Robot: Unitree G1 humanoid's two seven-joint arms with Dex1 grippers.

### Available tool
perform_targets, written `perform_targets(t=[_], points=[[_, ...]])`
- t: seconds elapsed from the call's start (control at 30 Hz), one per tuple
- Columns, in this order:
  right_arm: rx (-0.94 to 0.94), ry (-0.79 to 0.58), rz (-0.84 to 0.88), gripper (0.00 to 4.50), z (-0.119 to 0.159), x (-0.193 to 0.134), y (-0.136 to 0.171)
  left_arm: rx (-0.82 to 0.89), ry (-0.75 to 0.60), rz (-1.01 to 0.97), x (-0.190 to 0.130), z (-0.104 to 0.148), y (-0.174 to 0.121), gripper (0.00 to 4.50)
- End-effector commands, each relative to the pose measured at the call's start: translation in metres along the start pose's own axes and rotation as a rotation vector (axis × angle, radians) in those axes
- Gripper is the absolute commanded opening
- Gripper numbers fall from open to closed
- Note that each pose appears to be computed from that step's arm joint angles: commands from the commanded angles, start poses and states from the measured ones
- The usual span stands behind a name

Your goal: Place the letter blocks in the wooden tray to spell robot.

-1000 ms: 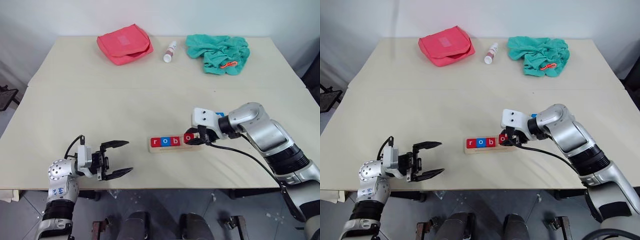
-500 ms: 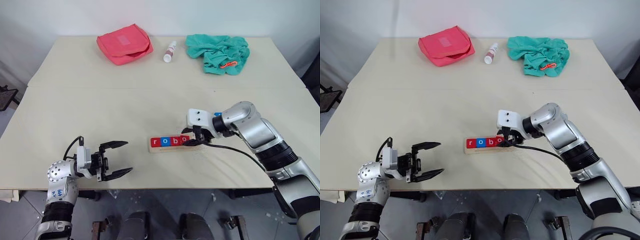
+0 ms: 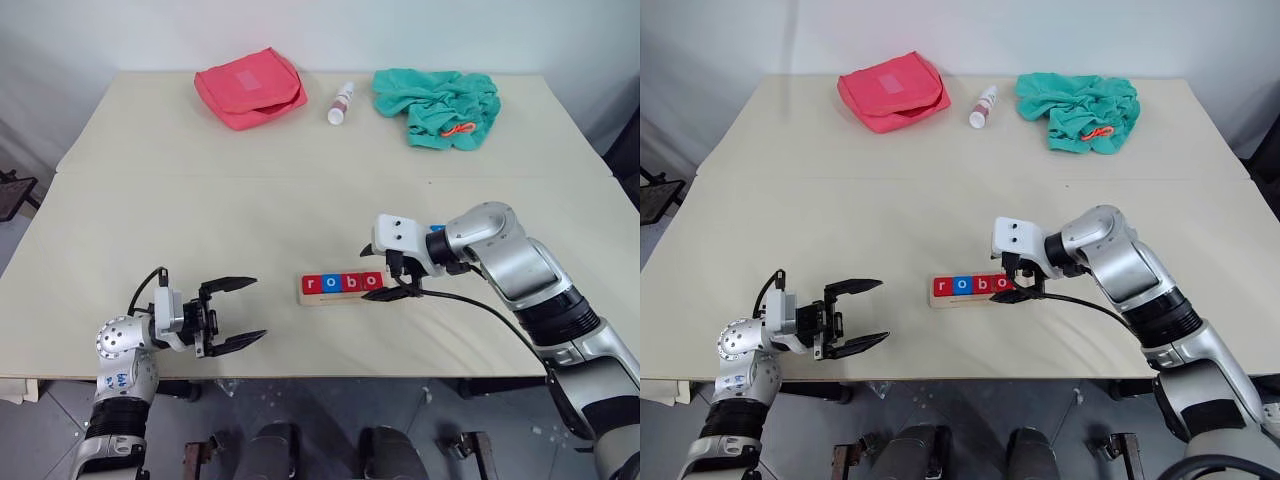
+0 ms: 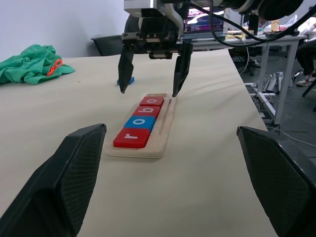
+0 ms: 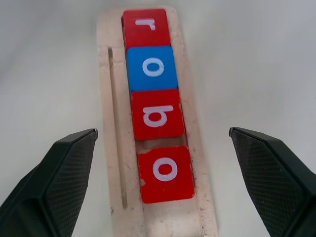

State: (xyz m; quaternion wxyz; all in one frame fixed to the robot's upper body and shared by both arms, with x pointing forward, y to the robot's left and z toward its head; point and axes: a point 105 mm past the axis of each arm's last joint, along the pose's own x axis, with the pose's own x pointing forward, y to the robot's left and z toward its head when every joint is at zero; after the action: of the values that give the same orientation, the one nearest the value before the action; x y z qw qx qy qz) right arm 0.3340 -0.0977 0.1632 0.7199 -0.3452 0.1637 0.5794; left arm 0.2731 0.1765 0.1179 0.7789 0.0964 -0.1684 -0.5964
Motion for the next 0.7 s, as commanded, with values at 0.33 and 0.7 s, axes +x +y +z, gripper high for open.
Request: perform_targets(t=[0.33,0.7], points=[[0.071,0.001,-0.116,1.25,-0.021,-0.021,-0.001,0.006,-0.003,-0.028,0.001,0.000,0.002,4.50],[0.074,0.031,-0.078,0.05,-0.035,-0.005,0.001,0.006,0.012,-0.006,-0.008,0.002,-0.006,4.50]])
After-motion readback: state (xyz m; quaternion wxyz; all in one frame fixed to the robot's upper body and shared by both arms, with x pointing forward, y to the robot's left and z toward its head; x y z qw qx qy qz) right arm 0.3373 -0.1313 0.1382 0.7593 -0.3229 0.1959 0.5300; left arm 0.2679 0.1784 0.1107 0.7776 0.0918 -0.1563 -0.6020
